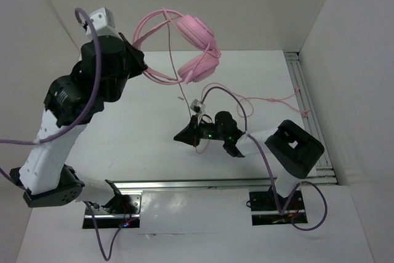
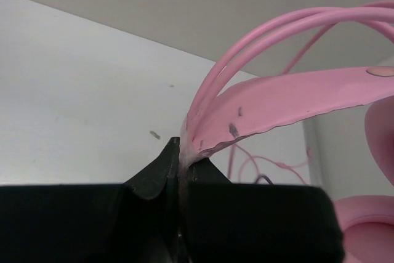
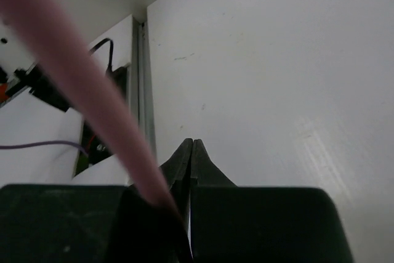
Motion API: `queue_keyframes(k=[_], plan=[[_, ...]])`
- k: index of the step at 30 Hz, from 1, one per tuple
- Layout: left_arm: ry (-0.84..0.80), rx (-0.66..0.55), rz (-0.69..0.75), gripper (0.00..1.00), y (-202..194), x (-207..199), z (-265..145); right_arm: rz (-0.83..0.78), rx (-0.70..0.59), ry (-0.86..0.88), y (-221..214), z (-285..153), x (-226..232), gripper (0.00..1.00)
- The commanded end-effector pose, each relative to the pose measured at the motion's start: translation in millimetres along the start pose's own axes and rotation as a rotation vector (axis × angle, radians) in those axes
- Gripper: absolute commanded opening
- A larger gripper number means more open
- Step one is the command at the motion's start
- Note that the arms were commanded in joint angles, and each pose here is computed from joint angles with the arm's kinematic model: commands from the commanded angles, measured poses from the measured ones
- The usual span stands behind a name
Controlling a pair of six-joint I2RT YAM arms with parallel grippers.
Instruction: Wrap the headphones
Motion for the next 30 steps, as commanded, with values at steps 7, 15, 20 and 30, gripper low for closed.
queue_keyframes(k=[7,15,20,30], plan=[[0.279,-0.081,-0.104,0.0,21.4,38.0,104.3,-0.157,-0.031,0.071,-3.9,-20.7,100.5,0.0],[0.515,0.094,-0.034,0.0,-33.6,98.5,157.0,-0.342,0.031,-0.012,31.7,-26.2,156.1,0.0],[0.489,0.315,0.164,0.0,-83.0,121.5,167.0,-0.486,0.064,-0.159,77.4,-32.9,163.2,0.0],[0.402,0.487,0.528,0.0,-156.0,141.7,78.4,-0.65,0.026,-0.608,193.3,-63.8,92.9,0.0]])
Point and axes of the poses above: each gripper's point midway between its finger pads, its own z axis out along the fingers, its own x axis along the line the jaws close on, y = z × x, the point moved 9 cm from there along -z, back along the fingers, and after that the axes turned 2 degrees about -z, right-handed, at the moved point
